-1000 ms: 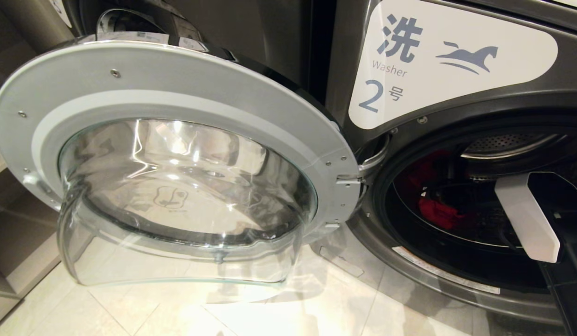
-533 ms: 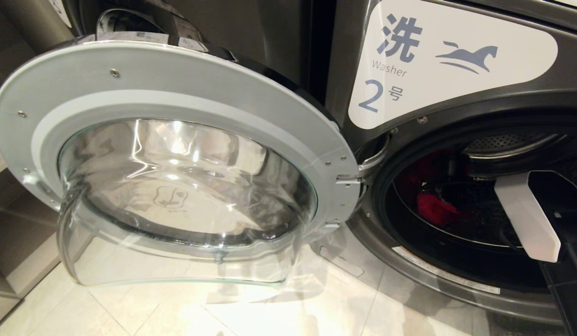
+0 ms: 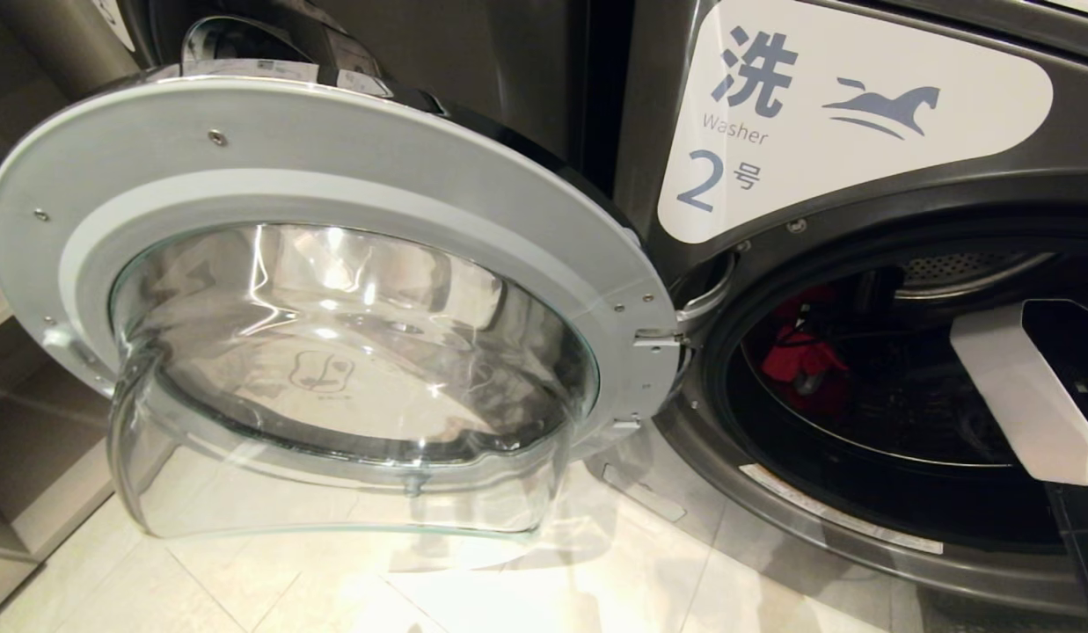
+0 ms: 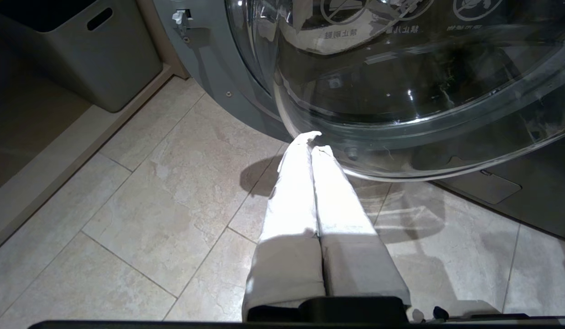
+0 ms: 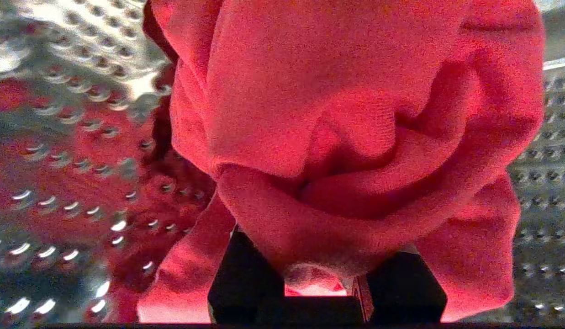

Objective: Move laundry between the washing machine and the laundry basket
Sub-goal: Pick a cloth and place it into the basket

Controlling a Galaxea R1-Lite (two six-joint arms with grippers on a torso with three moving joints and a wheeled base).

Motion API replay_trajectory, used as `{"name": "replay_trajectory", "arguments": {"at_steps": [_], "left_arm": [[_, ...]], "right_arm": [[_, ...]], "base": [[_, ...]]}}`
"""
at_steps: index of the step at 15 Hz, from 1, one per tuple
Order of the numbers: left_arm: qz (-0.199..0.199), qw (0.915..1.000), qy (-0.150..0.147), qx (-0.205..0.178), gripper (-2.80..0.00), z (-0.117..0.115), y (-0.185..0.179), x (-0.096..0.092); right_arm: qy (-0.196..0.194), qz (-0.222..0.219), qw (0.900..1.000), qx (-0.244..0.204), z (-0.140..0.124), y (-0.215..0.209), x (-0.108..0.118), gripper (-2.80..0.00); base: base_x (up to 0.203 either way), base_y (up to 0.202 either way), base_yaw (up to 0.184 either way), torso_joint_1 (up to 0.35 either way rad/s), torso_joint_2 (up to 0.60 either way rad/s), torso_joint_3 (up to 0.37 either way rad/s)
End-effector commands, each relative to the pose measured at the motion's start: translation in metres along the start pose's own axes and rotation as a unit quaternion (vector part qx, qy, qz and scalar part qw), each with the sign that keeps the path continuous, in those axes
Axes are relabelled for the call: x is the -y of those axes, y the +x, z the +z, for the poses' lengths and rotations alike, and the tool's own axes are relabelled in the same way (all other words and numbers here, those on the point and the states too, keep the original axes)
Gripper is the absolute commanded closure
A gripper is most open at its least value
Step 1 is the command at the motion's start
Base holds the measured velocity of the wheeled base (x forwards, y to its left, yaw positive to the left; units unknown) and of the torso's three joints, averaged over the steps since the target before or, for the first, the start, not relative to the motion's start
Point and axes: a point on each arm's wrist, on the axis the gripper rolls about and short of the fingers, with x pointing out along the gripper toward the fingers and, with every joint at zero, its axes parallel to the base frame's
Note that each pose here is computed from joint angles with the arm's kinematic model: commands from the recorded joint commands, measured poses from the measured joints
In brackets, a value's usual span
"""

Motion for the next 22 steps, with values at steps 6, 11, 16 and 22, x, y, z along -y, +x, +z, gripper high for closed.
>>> {"name": "replay_trajectory", "arguments": {"at_steps": [6, 11, 16, 22], "left_arm": [[-0.001, 0.9998, 0.0, -0.02, 0.0, -0.011, 0.002, 0.001], [-0.001, 0.9998, 0.0, -0.02, 0.0, -0.011, 0.002, 0.001], [-0.001, 0.9998, 0.0, -0.02, 0.0, -0.011, 0.002, 0.001], [-0.001, 0.9998, 0.0, -0.02, 0.0, -0.011, 0.002, 0.001]], "right_arm": [[-0.018, 0.008, 0.999, 0.04, 0.014, -0.045, 0.014, 0.0], [-0.03, 0.023, 0.998, 0.042, 0.005, -0.081, 0.029, 0.0], [-0.053, 0.074, 0.994, 0.054, -0.018, -0.131, 0.042, 0.0], [-0.054, 0.117, 0.989, 0.074, -0.012, -0.175, 0.053, 0.0]], "base": [[0.0, 0.0, 0.0, 0.0, 0.0, 0.0], [0.0, 0.0, 0.0, 0.0, 0.0, 0.0], [0.0, 0.0, 0.0, 0.0, 0.0, 0.0], [0.0, 0.0, 0.0, 0.0, 0.0, 0.0]]}}
